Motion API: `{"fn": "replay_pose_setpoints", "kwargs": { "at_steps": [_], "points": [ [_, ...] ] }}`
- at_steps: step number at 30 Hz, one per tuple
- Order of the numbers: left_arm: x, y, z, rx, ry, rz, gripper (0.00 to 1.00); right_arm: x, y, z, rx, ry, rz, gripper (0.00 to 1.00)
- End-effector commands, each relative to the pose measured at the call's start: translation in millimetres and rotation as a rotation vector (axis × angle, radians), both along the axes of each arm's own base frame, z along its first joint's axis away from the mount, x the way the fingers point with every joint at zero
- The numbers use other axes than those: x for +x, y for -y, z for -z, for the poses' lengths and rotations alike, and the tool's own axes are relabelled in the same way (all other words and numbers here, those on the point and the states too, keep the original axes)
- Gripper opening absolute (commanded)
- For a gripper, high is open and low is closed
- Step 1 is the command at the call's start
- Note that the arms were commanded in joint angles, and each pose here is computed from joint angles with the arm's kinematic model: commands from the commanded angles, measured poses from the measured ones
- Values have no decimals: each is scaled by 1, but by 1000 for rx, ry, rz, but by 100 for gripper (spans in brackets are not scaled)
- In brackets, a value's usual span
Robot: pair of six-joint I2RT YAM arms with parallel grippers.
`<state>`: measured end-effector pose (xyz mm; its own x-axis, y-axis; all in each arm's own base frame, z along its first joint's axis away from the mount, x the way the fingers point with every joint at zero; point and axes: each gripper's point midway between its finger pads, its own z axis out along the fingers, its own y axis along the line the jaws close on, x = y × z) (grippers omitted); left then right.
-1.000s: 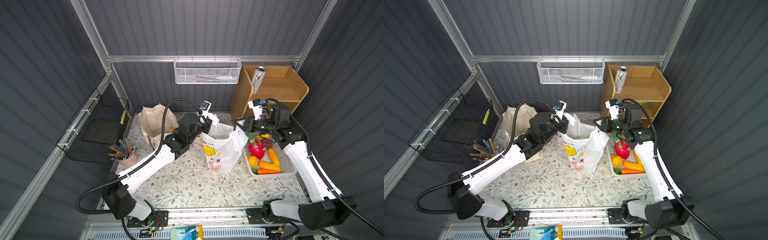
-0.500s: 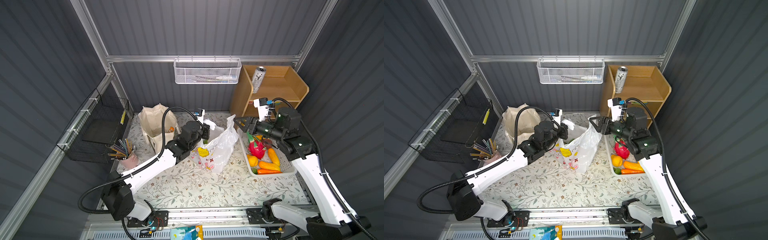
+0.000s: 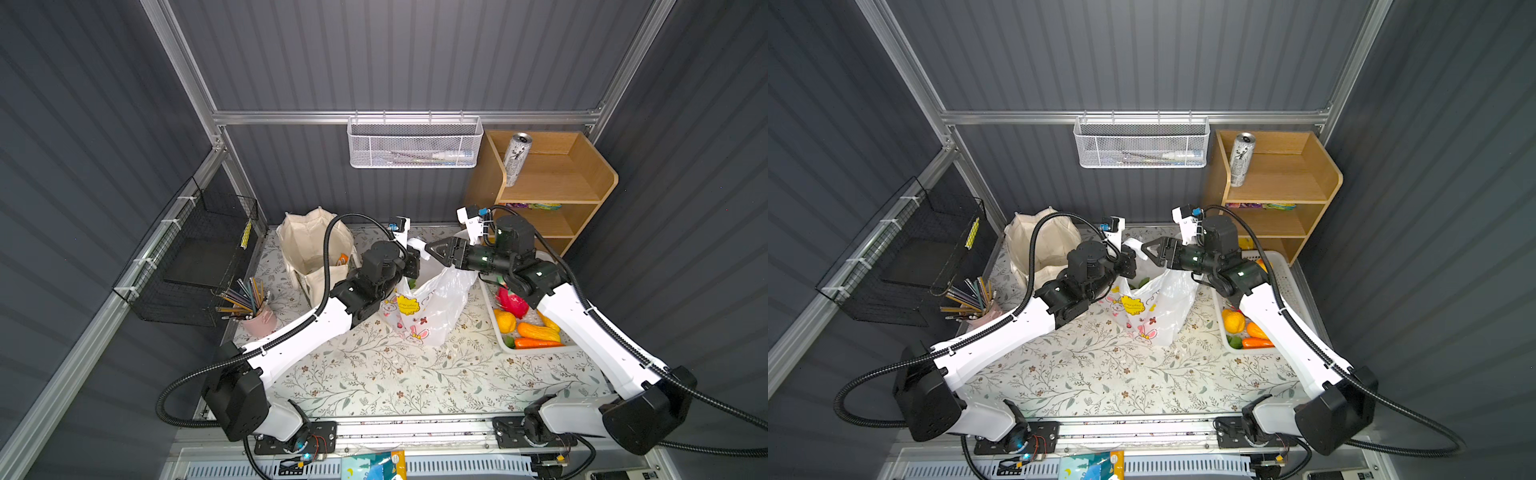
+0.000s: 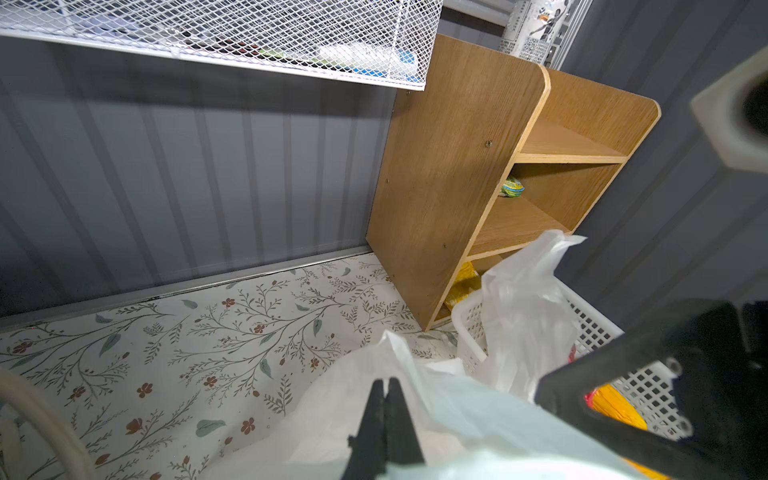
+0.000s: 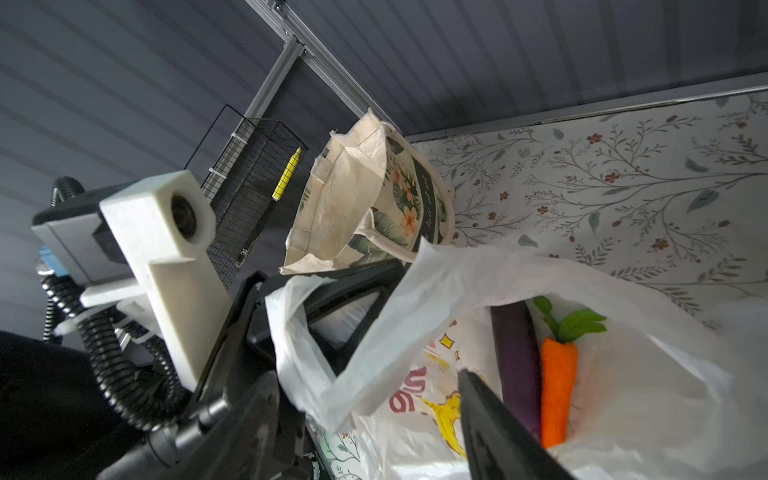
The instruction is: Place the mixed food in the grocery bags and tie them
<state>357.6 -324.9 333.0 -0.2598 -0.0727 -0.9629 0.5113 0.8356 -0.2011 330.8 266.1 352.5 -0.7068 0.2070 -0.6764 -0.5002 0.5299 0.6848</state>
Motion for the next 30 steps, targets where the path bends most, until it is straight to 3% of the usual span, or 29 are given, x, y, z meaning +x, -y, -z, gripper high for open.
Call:
{"fn": "replay_pose_setpoints", "kwargs": {
  "at_steps": [1,4,6,7,9,10,11,14,18,23,30],
  "points": [
    [-2,4,-2,-13,10,17,4,1,-11,-10,51,17,-22,68],
    [-2,5,-1,-10,8,22,4,1,-19,-9,59,10,-38,65],
    [-2,6,-1,-10,8,24,4,1,-21,-8,60,5,-43,55],
    [-2,6,-1,-7,9,27,4,2,-21,-9,56,9,-38,45],
    [-3,6,1,9,12,35,8,4,-16,-11,26,25,-19,16],
    [-6,6,-1,17,21,45,13,6,-13,-14,0,36,-17,5],
    [-9,4,-2,29,30,55,21,8,-11,-17,-26,46,-23,0],
    [-20,-7,-11,96,72,96,60,11,1,-32,-113,84,-61,0],
    [-47,-30,-31,146,135,246,88,4,10,-45,-245,118,-184,0],
    [-63,-55,-50,213,177,321,96,-15,14,-60,-388,228,-337,0],
    [-72,-18,-62,235,198,547,96,-44,8,-79,-359,335,-491,0]
  ]
}}
